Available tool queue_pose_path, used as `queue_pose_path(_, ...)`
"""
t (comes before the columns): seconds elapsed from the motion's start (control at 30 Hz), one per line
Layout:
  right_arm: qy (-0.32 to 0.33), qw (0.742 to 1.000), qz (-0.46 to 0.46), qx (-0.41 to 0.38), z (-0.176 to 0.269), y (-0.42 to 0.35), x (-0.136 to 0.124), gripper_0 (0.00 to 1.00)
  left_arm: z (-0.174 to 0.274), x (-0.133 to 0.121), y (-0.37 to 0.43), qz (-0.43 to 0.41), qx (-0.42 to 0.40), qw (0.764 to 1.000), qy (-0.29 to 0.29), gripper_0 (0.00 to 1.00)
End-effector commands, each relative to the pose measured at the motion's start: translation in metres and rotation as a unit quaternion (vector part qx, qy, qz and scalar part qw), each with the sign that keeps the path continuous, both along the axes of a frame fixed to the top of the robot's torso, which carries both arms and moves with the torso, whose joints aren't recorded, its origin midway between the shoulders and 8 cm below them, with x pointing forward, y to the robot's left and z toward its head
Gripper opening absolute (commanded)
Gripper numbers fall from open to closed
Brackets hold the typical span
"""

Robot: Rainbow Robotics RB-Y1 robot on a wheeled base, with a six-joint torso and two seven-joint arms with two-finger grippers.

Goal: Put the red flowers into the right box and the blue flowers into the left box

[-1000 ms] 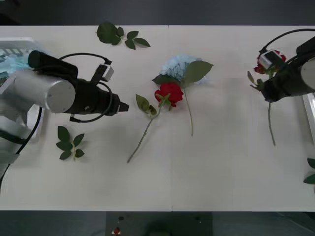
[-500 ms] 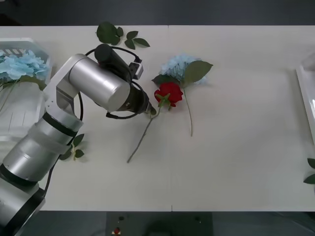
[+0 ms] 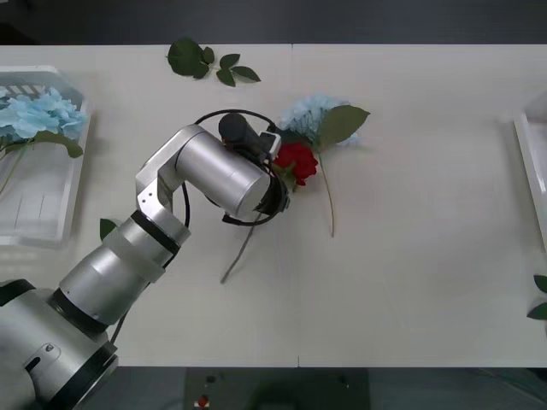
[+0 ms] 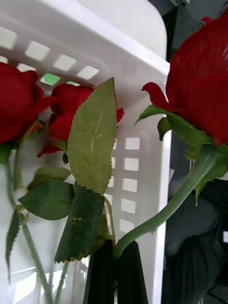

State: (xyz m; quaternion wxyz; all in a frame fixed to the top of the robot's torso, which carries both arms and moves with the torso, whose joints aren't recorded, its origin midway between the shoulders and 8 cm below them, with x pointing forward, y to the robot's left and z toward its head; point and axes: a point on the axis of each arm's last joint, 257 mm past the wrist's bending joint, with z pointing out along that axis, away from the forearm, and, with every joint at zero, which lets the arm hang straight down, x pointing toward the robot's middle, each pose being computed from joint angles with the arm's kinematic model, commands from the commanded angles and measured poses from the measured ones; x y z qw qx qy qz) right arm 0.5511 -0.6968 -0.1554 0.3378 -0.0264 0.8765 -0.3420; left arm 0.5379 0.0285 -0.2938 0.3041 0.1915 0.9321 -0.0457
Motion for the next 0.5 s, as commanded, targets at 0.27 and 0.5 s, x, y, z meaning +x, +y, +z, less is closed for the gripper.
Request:
queue_pose_path(0.27, -0.031, 0.999, -0.025, -0.010, -0.002, -0.024, -0.004, 0.57, 0.022, 0.016, -0.024, -0.014, -0.004, 0.999, -0.034, 0.06)
queue_pose_path(0.5, -0.025, 0.999, -0.015, -0.015, -0.002, -0.020, -0.002, 0.93, 0.022, 0.020, -0.015, -0.012, 0.005, 0.999, -0.037, 0.00)
